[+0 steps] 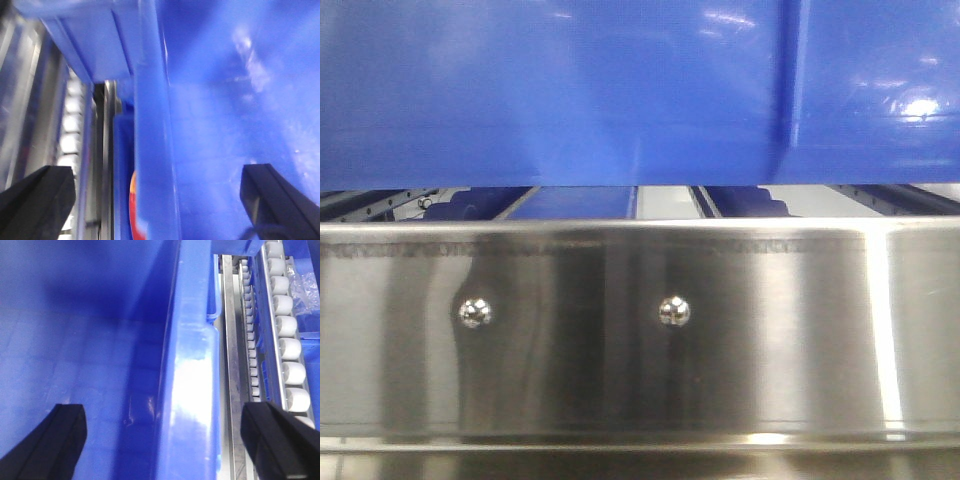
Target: Move blue bin to conveyor side
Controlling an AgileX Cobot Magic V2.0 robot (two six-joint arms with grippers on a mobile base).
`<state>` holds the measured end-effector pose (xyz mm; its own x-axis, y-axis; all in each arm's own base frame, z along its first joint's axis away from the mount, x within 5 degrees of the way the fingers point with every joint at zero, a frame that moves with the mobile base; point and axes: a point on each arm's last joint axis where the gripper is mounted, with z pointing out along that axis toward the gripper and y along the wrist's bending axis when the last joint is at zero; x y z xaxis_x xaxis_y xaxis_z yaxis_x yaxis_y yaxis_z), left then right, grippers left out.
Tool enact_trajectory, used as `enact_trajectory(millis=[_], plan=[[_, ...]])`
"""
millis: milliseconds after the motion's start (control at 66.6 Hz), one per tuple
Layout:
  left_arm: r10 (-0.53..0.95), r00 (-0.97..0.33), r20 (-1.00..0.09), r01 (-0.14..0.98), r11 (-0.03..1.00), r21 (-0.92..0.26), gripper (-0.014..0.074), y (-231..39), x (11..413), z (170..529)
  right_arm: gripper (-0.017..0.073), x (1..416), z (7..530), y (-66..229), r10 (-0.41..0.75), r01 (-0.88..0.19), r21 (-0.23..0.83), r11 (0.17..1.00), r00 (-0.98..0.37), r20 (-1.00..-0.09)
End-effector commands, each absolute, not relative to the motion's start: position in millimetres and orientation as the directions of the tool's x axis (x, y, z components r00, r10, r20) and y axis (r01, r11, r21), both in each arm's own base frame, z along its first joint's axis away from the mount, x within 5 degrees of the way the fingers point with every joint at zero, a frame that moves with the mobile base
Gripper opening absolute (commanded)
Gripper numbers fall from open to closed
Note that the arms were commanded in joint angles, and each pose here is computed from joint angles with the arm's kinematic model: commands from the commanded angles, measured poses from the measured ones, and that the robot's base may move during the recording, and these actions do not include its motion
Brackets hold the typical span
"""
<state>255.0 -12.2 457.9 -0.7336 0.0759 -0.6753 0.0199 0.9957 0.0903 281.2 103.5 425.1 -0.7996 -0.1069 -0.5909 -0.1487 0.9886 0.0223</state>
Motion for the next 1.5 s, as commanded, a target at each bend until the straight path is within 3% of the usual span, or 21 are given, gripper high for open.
enact_trajectory(millis=[0,300,841,946,1036,1156,1231,1291,1366,1426,1486], plan=[[0.068,-0.738,-0.671,0.023,0.997,0.076,0.0568,-15,263,454,0.0507,282,426,102,-0.111,-0.145,0.008,0.989,-0.789,-0.604],[0.014,-0.788,-0.615,0.017,1.000,0.000,0.0568,-5,286,434,0.0507,282,426,102,-0.111,-0.145,0.008,0.989,-0.789,-0.604],[0.019,-0.813,-0.581,0.020,1.000,0.004,0.0568,-2,299,422,0.0504,282,426,102,-0.111,-0.145,0.007,0.989,-0.790,-0.603],[0.019,-0.814,-0.581,0.020,1.000,0.004,0.0568,-2,299,422,0.0463,282,426,102,-0.111,-0.145,0.007,0.989,-0.790,-0.603],[0.019,-0.814,-0.581,0.020,1.000,0.004,0.0554,-2,299,422,0.0363,283,423,103,-0.113,-0.145,0.005,0.989,-0.796,-0.595],[0.019,-0.814,-0.581,0.020,1.000,0.004,0.0454,-2,299,422,0.0157,283,414,103,-0.120,-0.145,-0.003,0.989,-0.813,-0.570],[0.019,-0.814,-0.581,0.020,1.000,0.004,0.0310,-2,299,422,0.0003,283,409,103,-0.124,-0.145,-0.007,0.989,-0.822,-0.556],[0.019,-0.814,-0.581,0.020,1.000,0.004,0.0141,-2,299,422,-0.0106,283,407,103,-0.126,-0.145,-0.009,0.989,-0.825,-0.551],[0.019,-0.814,-0.581,0.020,1.000,0.004,-0.0054,-2,299,422,-0.0081,282,407,102,-0.125,-0.145,-0.008,0.989,-0.824,-0.552],[0.019,-0.814,-0.581,0.020,1.000,0.004,0.0007,-2,299,422,-0.0078,281,408,102,-0.124,-0.145,-0.007,0.989,-0.822,-0.556],[0.019,-0.814,-0.581,0.020,1.000,0.004,0.0011,-2,299,422,-0.0079,278,412,101,-0.122,-0.145,-0.005,0.989,-0.816,-0.564]])
